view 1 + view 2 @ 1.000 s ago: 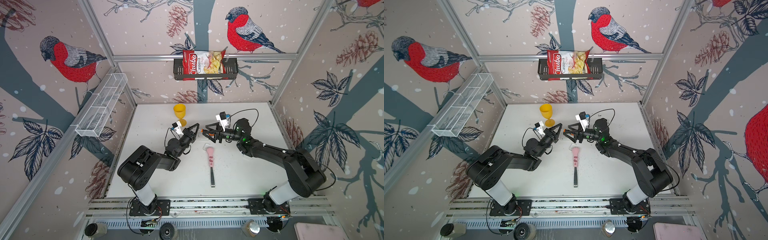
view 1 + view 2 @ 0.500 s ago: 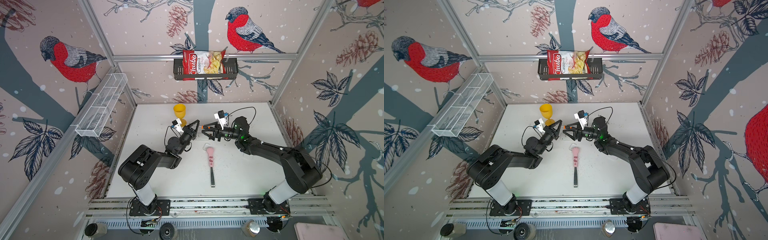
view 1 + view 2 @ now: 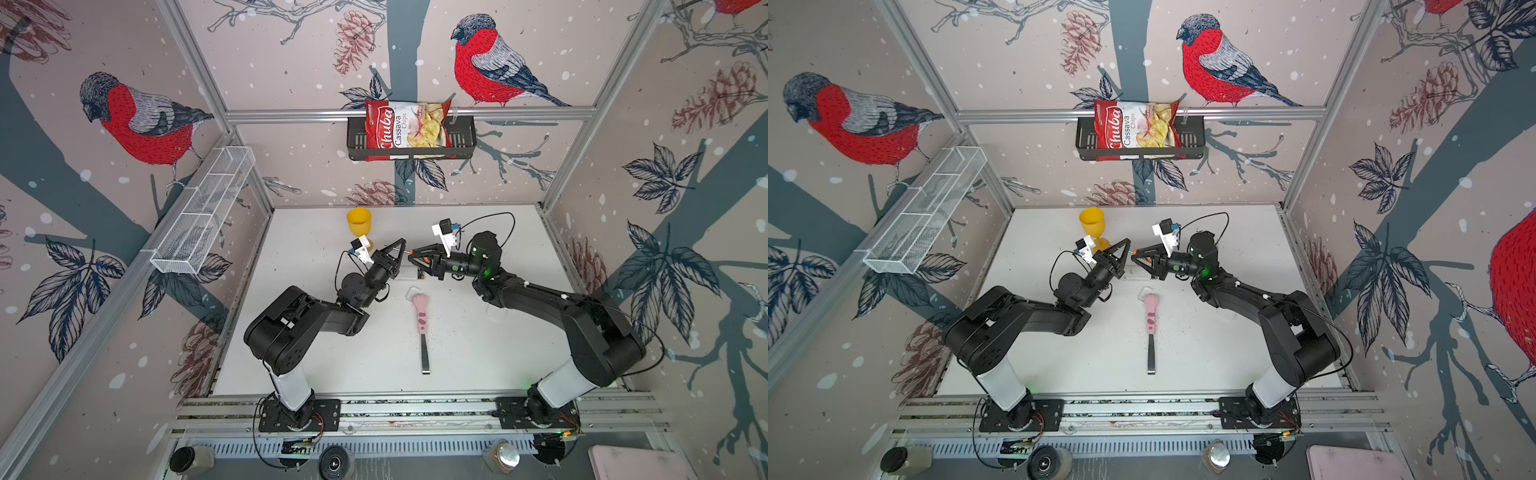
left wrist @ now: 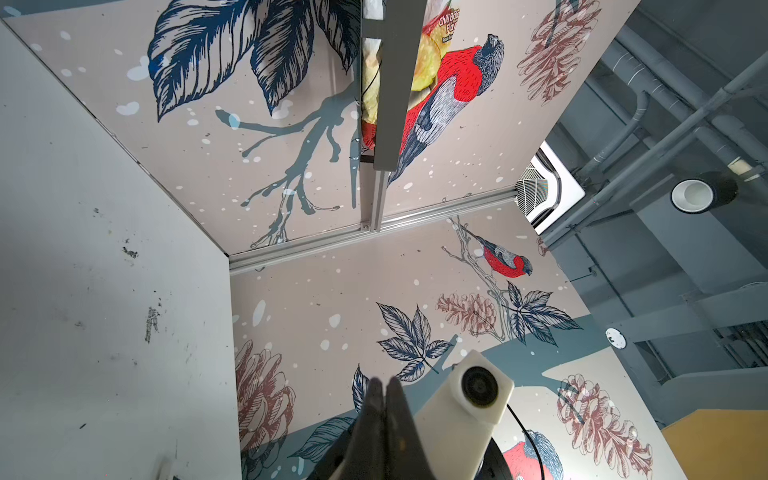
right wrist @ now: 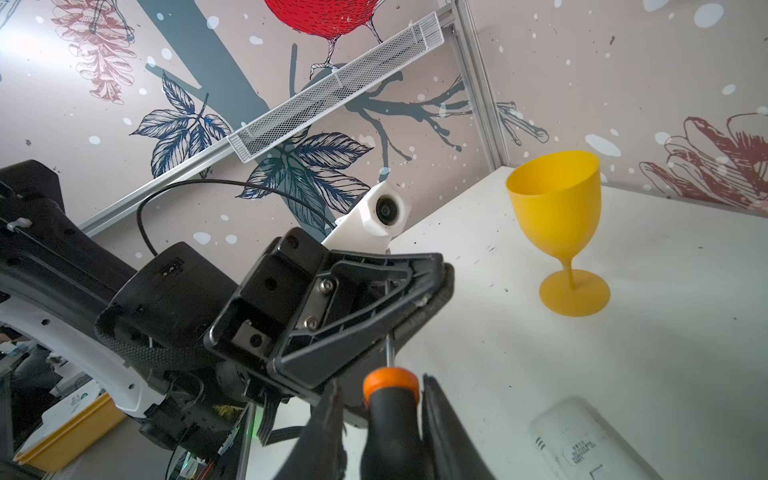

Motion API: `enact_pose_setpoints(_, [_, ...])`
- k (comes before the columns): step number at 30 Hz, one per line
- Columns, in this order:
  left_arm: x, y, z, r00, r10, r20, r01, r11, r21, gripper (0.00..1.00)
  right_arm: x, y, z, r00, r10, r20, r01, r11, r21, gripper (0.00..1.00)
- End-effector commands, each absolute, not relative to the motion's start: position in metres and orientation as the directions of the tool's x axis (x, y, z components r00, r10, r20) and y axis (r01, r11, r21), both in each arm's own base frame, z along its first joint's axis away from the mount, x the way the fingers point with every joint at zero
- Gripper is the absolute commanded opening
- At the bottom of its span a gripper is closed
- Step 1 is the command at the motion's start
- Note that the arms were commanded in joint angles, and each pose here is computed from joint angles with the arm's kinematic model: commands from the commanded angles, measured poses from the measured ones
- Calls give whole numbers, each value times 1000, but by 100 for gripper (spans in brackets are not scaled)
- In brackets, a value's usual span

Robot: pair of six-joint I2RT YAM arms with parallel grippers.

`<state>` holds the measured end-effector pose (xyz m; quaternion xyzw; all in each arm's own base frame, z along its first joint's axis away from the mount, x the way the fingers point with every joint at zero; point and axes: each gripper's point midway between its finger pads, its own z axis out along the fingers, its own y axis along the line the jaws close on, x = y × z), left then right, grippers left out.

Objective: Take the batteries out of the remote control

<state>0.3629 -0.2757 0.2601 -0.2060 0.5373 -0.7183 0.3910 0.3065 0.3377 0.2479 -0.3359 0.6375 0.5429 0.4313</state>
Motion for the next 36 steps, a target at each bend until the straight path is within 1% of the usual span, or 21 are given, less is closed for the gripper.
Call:
enact_pose_setpoints(1, [359, -284, 263, -625, -767, -144, 360, -120, -925, 0, 298, 338, 262, -372, 59, -926, -916, 137, 377, 25])
enact_pose_setpoints(6, [357, -290, 258, -640, -754, -147, 356, -122, -926, 0, 298, 333, 265, -369, 65, -927, -916, 145, 375, 4])
enact_pose_setpoints(8, [355, -293, 259, -651, -742, -160, 369, -126, -921, 0, 298, 330, 265, -368, 67, -927, -915, 152, 374, 0])
enact_pose_setpoints(9, [354, -295, 259, -658, -734, -172, 377, -122, -918, 6, 298, 328, 265, -369, 68, -927, -914, 156, 375, 0])
enact_pose_setpoints(11, [352, -300, 256, -671, -714, -201, 378, -96, -921, 38, 298, 323, 265, -372, 65, -926, -911, 166, 377, 0])
enact_pose_setpoints(12, [352, -304, 253, -678, -700, -225, 377, -68, -924, 63, 298, 321, 264, -378, 60, -924, -907, 177, 383, 0])
enact_pose_setpoints(13, [352, -306, 251, -681, -689, -248, 378, -40, -925, 77, 300, 318, 263, -383, 56, -922, -902, 192, 387, 0])
enact_pose_setpoints(14, [350, -307, 250, -681, -681, -271, 382, -13, -924, 85, 301, 315, 261, -390, 50, -920, -896, 211, 391, 0])
enact_pose_setpoints(15, [348, -306, 248, -679, -676, -287, 384, 8, -923, 88, 303, 312, 256, -404, 38, -914, -884, 239, 401, 0])
enact_pose_setpoints(19, [339, -293, 242, -641, -671, -373, 399, 123, -909, 96, 323, 289, 232, -488, 0, -873, -796, 412, 445, 0])
enact_pose_setpoints(23, [333, -280, 218, -609, -622, -492, 371, 325, -870, 96, 339, 255, 204, -605, 10, -796, -662, 549, 510, 0])
enact_pose_setpoints(26, [329, -266, 198, -589, -582, -561, 333, 457, -825, 96, 348, 237, 174, -679, -11, -734, -564, 649, 511, 0])
enact_pose_setpoints(31, [329, -252, 173, -583, -474, -660, 298, 631, -716, 96, 351, 229, 133, -757, -54, -651, -488, 709, 509, 0])
enact_pose_setpoints(36, [326, -240, 163, -570, -428, -701, 277, 703, -655, 96, 358, 226, 111, -776, -65, -628, -457, 744, 488, 0])
